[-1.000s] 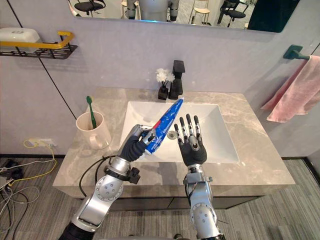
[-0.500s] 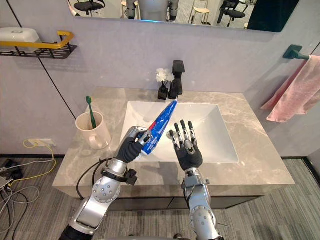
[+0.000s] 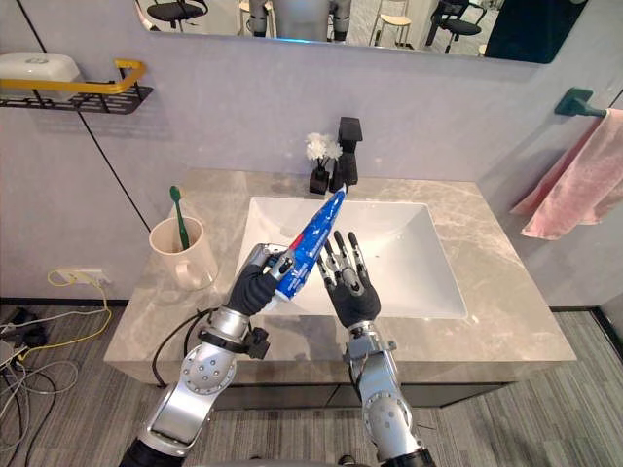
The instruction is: Organize washtable
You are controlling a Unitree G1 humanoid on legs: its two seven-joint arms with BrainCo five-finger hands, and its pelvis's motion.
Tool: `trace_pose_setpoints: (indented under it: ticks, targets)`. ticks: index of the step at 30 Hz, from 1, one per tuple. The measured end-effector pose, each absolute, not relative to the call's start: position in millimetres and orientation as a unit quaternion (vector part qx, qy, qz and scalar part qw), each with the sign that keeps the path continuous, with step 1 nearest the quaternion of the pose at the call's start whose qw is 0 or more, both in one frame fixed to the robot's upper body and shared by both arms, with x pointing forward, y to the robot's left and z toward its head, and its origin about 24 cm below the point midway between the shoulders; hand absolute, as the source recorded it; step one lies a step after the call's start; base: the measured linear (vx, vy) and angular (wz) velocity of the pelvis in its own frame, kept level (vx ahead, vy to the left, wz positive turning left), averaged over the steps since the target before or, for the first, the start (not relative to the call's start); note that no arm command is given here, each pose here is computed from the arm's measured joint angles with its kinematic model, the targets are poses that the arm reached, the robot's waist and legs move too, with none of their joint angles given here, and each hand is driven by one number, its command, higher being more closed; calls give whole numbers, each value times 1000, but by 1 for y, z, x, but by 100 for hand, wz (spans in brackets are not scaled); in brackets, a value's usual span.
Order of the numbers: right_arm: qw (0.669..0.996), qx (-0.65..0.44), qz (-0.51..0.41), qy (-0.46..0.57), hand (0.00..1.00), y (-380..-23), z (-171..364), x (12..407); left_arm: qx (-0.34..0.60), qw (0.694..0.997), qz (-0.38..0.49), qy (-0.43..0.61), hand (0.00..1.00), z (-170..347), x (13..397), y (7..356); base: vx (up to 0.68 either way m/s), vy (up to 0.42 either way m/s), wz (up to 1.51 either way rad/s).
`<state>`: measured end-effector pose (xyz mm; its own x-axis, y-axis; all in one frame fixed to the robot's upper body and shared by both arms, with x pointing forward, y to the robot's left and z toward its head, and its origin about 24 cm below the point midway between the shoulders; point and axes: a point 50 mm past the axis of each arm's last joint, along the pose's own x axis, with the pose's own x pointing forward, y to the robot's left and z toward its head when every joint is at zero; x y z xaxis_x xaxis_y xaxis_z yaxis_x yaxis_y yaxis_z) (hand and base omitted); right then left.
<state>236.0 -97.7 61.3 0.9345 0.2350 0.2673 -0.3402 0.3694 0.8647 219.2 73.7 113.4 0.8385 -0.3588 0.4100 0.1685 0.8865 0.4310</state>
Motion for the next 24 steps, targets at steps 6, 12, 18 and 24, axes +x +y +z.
trace_pose_setpoints:
  ticks: [6,12,18,24]
  targets:
    - [824,528,194,-67,0,-95,74,245,186,939,-149,-248,100,114,218,71,0,0,0]
    - [819,527,211,-84,0,-91,86,253,181,936,-159,-256,100,117,216,66,0,0,0]
    - [816,522,229,-96,100,-85,99,265,173,935,-175,-255,100,116,214,61,0,0,0]
    - [810,529,234,-93,100,-82,101,265,173,937,-170,-252,100,116,215,63,0,0,0]
